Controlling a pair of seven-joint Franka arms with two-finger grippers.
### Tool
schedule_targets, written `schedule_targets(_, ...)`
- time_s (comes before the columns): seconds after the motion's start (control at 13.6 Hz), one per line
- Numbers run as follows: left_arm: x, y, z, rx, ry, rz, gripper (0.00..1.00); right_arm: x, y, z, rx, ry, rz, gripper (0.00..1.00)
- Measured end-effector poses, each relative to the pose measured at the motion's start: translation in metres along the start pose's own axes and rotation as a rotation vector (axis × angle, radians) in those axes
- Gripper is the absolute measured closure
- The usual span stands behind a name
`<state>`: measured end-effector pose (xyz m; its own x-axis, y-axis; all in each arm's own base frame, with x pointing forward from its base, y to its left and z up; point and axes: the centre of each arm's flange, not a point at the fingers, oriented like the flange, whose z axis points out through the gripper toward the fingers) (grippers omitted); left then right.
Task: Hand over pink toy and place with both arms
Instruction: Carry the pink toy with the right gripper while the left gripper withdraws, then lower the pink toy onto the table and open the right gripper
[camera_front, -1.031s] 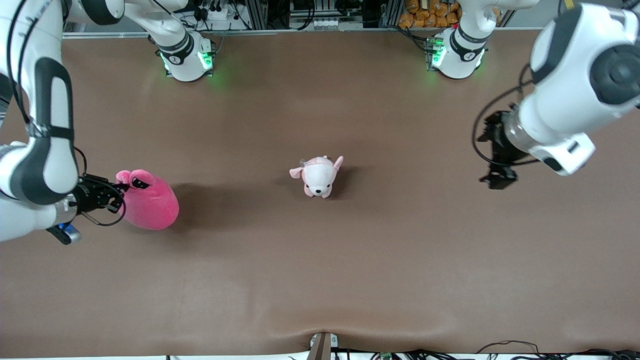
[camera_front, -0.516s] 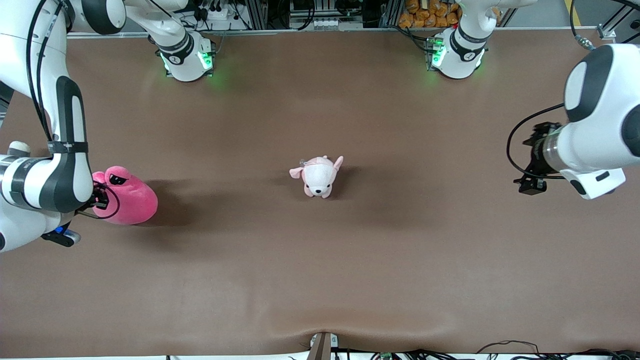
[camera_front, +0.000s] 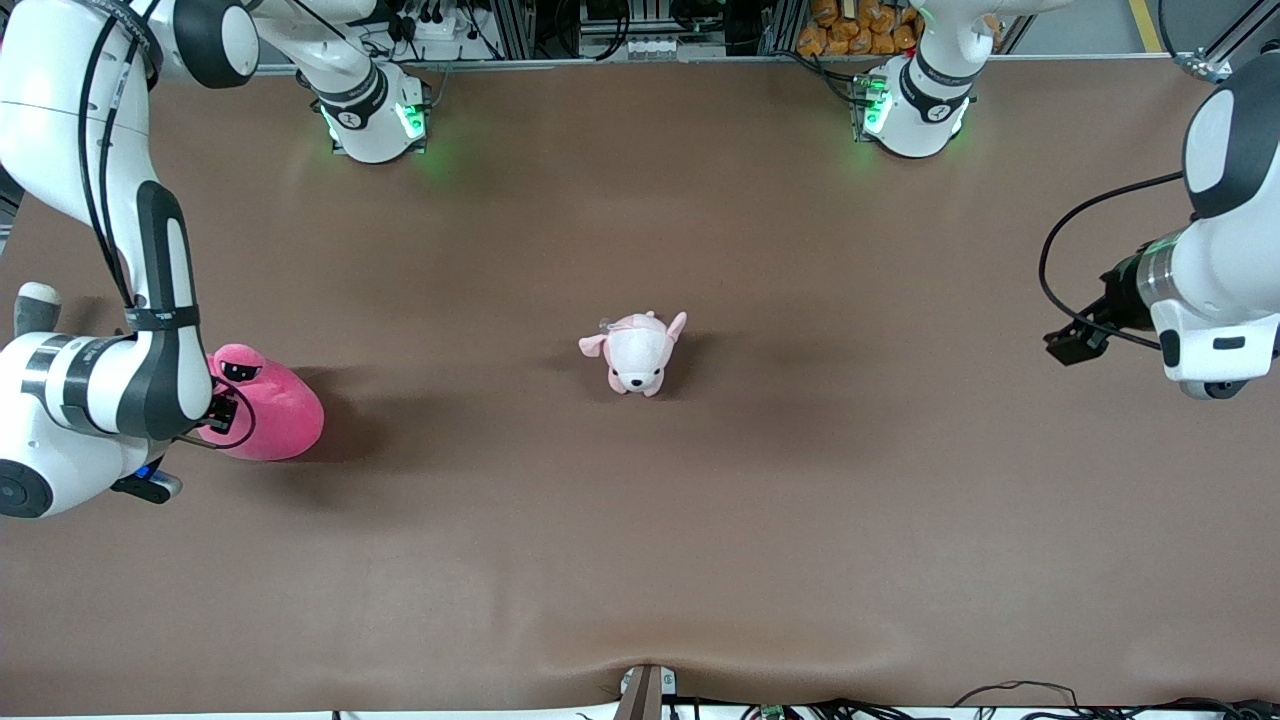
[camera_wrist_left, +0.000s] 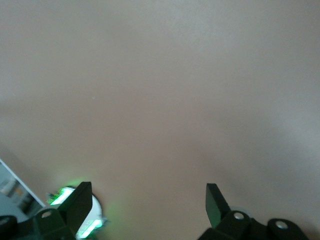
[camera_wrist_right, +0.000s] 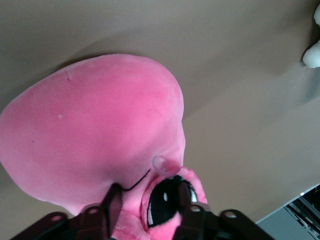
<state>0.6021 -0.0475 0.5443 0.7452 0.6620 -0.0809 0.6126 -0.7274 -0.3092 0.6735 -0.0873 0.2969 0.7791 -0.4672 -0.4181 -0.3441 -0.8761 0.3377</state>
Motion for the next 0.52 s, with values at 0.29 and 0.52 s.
schedule_targets(0.29,0.01,-0.021,-0.004,0.067,0.042,0.166,0.0,0.004,-0.015,-0.026,0.041,0.128,-0.019,0.01)
schedule_targets(0.52,-0.001,-0.038,-0.03,0.043,0.08,0.248,0.0,0.006,-0.009,-0.057,0.075,0.221,-0.009,0.0)
